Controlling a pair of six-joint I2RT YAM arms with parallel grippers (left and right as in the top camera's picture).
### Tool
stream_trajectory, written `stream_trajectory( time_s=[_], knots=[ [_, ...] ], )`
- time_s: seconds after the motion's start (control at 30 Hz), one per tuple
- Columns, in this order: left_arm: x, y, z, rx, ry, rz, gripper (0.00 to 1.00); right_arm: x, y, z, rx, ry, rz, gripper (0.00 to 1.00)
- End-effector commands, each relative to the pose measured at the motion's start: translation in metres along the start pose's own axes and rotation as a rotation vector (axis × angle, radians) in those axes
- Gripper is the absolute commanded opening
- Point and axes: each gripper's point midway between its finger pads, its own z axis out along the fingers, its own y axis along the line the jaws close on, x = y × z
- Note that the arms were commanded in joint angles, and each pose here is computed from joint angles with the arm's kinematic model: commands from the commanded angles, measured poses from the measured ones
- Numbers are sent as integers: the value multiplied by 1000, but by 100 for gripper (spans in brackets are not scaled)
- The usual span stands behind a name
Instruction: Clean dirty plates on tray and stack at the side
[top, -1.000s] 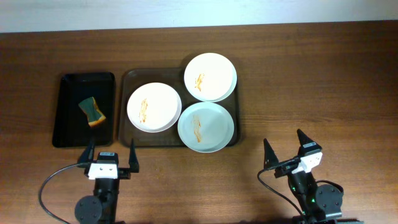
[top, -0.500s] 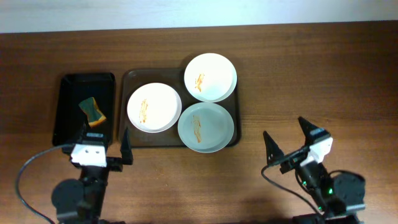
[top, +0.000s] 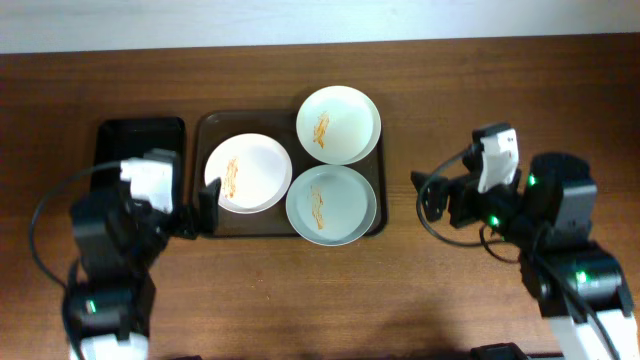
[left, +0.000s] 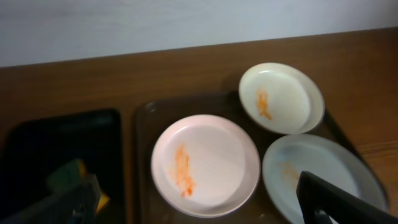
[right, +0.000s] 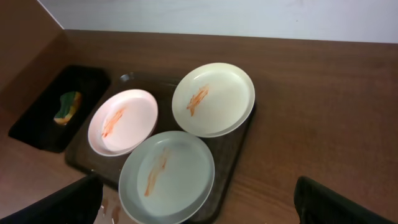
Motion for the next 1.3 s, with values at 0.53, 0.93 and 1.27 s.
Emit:
stream_trajectory(
  time_s=[0.53,0.93,1.27],
  knots=[
    [14,12,76,152,415,-257,99,-21,61,135,-144,242,160,82],
    [-23,102,48,-381,337,-379,99,31,98,272,33,502,179,48],
    [-15,108,43,-422,371,-379,99,112,109,324,135,605,243,36]
  ],
)
